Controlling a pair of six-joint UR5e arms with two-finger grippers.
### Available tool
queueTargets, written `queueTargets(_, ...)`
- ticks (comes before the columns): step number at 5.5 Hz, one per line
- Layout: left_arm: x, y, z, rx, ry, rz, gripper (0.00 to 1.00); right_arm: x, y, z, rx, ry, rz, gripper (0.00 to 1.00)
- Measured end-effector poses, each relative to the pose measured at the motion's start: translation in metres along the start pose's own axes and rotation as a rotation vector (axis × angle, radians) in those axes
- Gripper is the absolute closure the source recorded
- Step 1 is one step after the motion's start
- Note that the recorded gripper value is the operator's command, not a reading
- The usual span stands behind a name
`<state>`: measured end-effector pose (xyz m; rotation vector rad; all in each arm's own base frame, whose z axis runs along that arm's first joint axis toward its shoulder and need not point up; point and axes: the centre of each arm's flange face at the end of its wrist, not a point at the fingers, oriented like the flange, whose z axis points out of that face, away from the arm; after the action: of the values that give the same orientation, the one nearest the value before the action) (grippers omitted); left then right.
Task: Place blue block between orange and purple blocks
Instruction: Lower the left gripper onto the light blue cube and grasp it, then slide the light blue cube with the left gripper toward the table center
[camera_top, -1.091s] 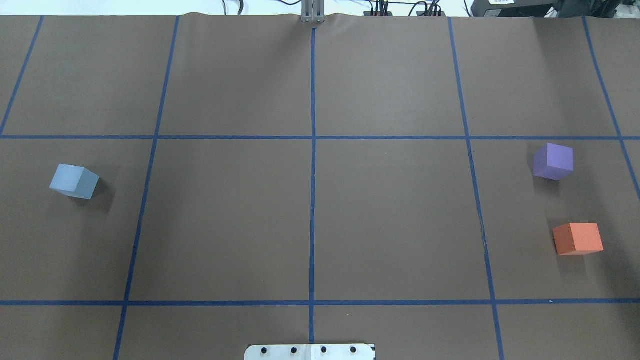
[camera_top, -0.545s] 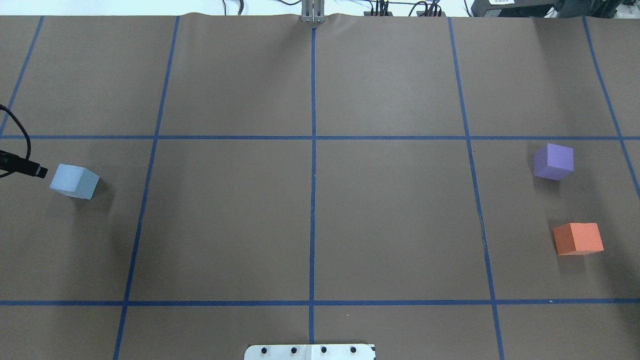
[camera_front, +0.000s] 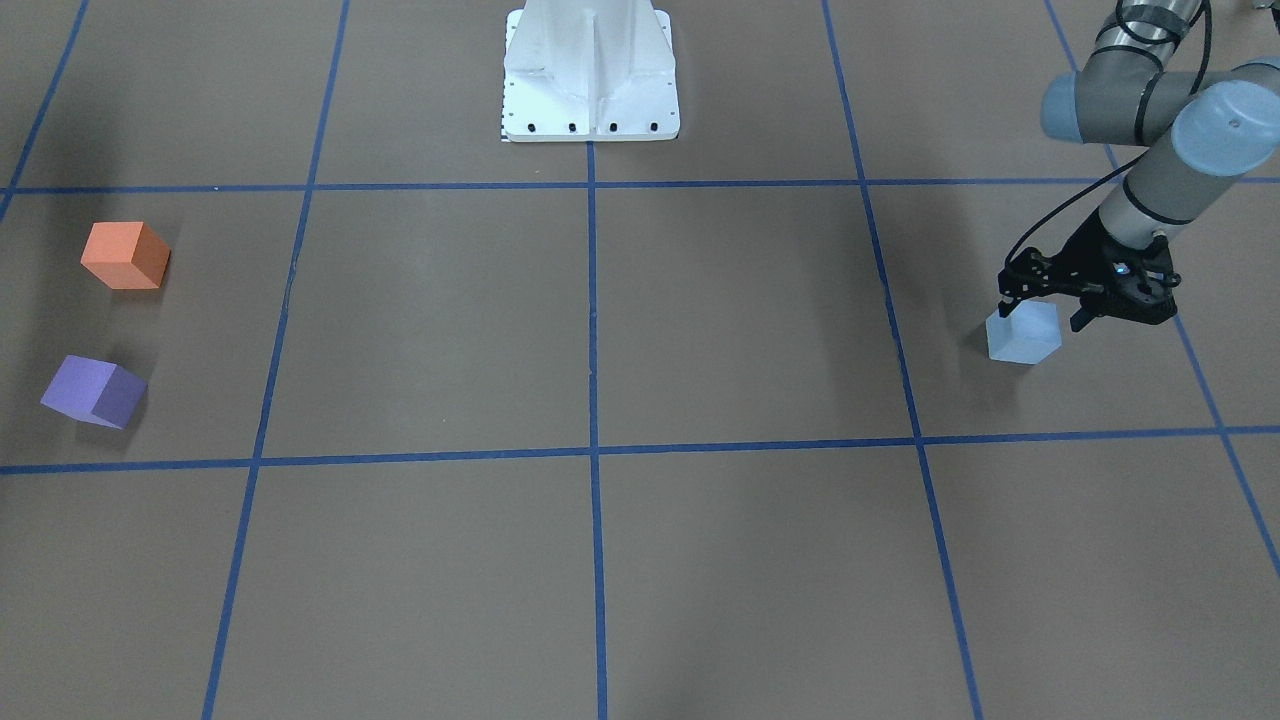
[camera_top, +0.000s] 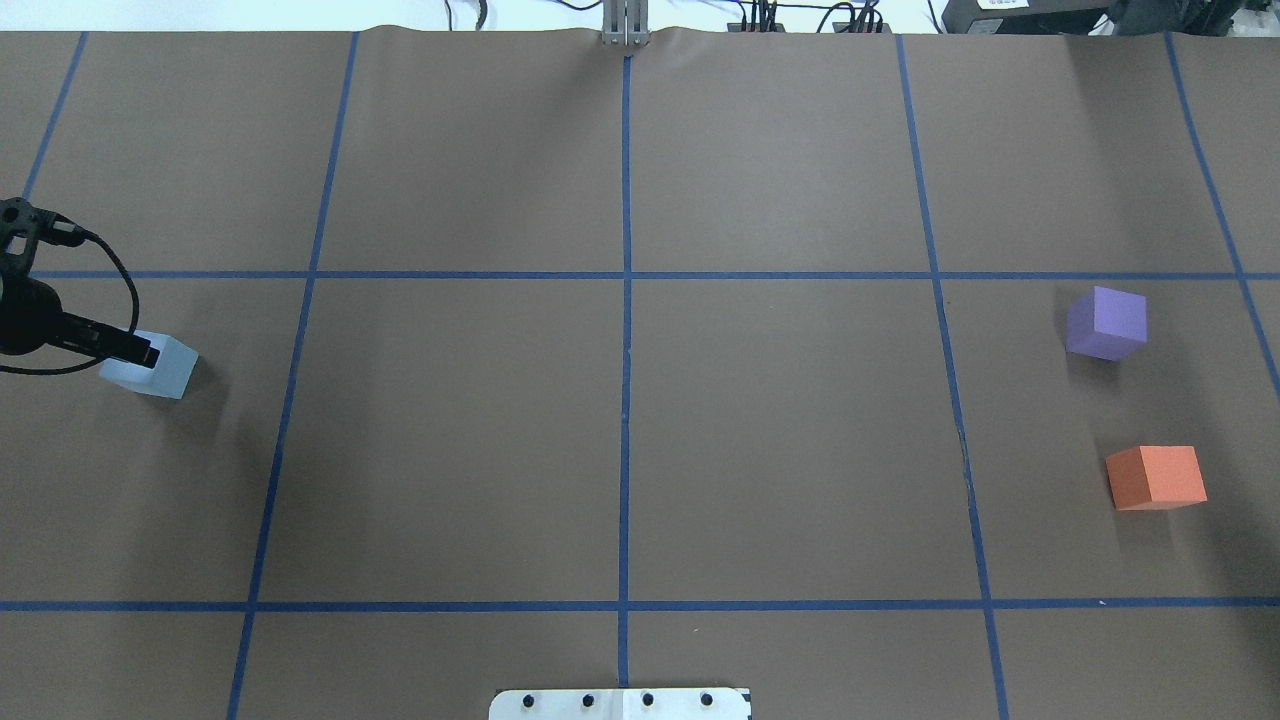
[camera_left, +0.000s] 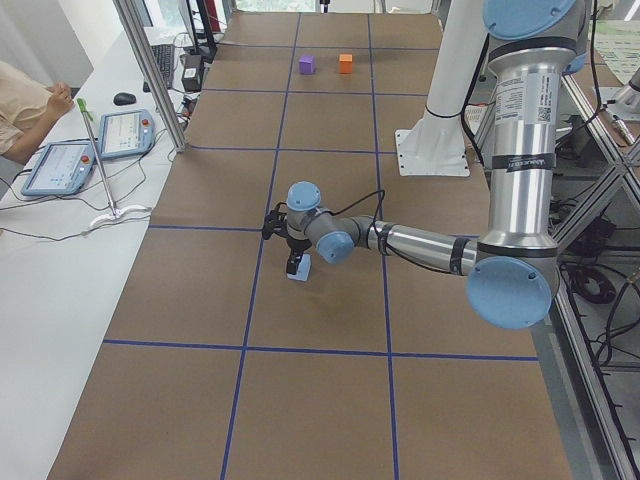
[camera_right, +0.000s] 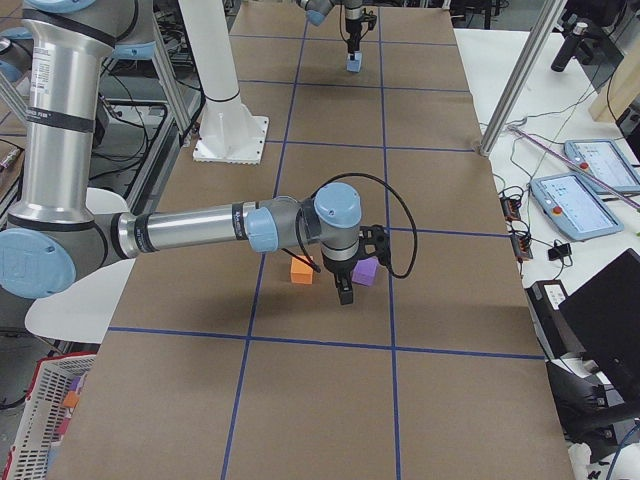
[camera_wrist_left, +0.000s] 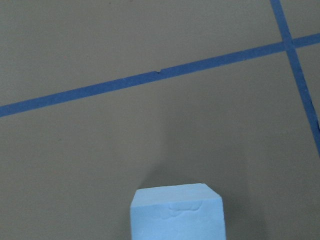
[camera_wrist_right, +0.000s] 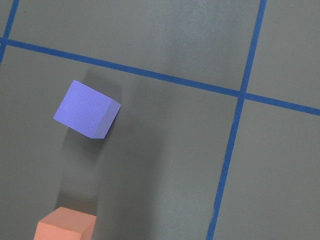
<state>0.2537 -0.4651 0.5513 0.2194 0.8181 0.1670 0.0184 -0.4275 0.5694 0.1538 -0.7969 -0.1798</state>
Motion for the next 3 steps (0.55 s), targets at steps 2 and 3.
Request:
queueTargets(2,0.005,-0.004,0.031,-0.02,-0.039,-0.002,0.77,0.003,0.006,0.003,-0.009,0.0,0.006,0.0)
queueTargets(3,0.003,-0.002,0.037,-0.027,-0.047,0.0,0.87,0.004,0.008,0.004,-0.012,0.001,0.009,0.0)
